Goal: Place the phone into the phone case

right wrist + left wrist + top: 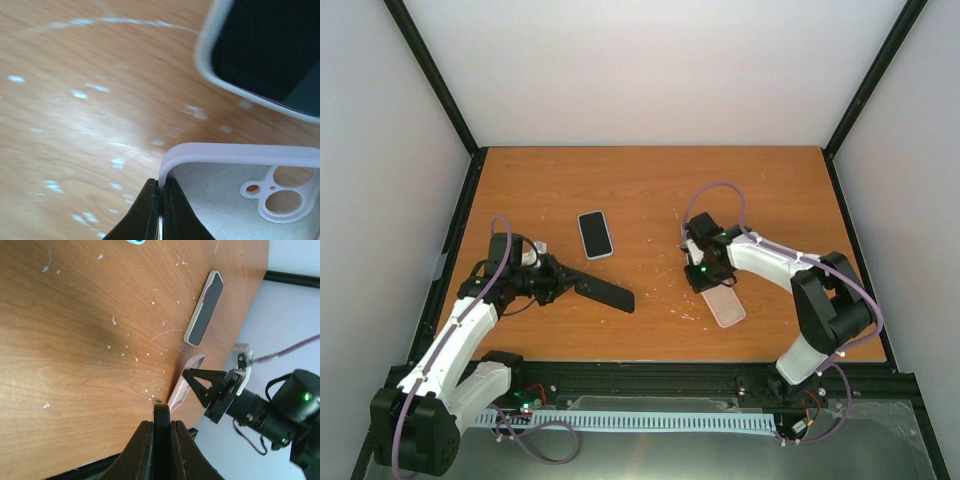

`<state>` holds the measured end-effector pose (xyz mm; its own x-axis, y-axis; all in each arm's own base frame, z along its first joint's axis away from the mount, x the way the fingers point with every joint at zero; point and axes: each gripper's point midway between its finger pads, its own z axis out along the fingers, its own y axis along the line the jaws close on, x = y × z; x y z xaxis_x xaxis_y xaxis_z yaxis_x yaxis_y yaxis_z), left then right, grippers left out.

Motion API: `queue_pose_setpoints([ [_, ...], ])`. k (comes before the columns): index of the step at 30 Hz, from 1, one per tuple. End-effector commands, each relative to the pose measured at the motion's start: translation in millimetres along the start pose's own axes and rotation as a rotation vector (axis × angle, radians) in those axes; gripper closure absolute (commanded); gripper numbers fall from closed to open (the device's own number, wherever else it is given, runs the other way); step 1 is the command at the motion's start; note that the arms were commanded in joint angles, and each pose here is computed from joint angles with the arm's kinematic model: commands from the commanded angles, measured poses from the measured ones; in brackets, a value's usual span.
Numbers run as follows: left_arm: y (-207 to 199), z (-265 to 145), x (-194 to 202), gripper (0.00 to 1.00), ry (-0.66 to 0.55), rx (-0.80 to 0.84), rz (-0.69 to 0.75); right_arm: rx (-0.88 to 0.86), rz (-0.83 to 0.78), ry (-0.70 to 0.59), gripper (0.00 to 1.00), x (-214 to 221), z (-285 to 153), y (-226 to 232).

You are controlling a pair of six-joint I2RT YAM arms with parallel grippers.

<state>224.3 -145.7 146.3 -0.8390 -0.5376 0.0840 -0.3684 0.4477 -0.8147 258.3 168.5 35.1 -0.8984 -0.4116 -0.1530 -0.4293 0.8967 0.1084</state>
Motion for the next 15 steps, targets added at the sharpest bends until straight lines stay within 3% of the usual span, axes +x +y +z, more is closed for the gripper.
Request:
queue_pose_setpoints([
  [1,-3.9,-5.4,7.7,1.00,0.024,0.018,-0.159,-0.113,-0.017,-0.116,0.97,-32.0,-11.1,63.3],
  [8,3.1,1.5,20.6,1.00,0.102,0.050,-0.256,-0.135,-0.064,-0.154,0.96,-61.4,-2.3,123.1],
  [15,8.6,0.2,20.4,1.00,0.081,0.035,-0.295,-0.113,-0.163,-0.207,0.62,-63.8,-8.3,130.6],
])
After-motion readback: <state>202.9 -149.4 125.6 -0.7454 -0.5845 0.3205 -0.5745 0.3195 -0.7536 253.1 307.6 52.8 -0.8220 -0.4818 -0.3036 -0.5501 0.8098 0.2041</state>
